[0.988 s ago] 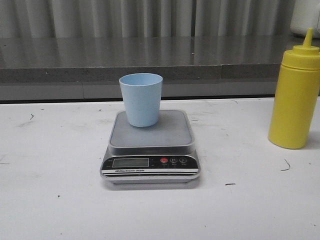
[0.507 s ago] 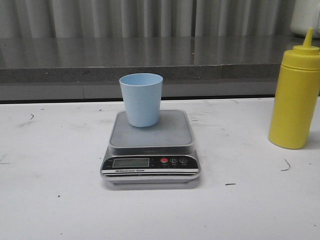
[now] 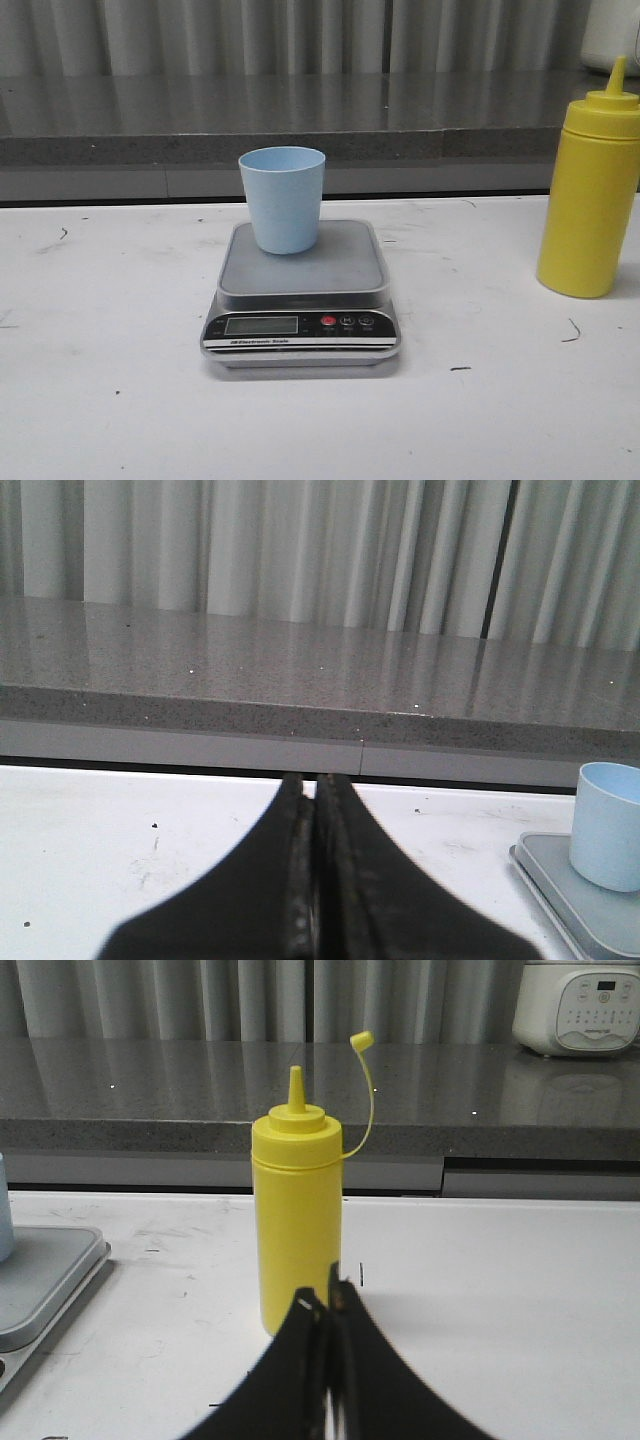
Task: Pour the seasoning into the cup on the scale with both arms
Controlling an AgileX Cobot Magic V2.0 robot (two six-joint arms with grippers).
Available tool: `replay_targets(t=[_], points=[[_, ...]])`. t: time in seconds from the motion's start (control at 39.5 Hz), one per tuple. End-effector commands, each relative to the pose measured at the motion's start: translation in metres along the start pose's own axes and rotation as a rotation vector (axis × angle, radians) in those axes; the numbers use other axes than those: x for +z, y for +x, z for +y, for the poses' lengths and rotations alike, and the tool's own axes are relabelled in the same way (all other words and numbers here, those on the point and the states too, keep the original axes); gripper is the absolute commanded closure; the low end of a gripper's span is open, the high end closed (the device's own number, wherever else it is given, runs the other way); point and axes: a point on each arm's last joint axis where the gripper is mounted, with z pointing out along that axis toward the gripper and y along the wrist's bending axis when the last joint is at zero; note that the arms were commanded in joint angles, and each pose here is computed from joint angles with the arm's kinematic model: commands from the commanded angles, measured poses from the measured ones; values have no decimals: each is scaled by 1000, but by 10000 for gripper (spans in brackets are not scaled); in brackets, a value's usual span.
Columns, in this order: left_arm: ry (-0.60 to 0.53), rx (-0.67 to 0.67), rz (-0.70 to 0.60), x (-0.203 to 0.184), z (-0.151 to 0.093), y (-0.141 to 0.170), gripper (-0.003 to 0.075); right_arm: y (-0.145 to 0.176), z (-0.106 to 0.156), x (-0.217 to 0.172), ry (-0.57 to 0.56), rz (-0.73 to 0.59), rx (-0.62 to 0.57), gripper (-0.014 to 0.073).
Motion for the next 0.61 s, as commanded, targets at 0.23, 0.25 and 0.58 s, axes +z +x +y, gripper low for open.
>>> replay_targets(t=[0.23, 0.25, 0.58], points=[[5, -1, -80, -2, 0, -2, 740, -10, -1, -2, 17, -104, 3, 664], [5, -1, -80, -2, 0, -2, 740, -10, -1, -2, 17, -104, 3, 664], [5, -1, -80, -2, 0, -2, 740, -10, -1, -2, 17, -104, 3, 664]])
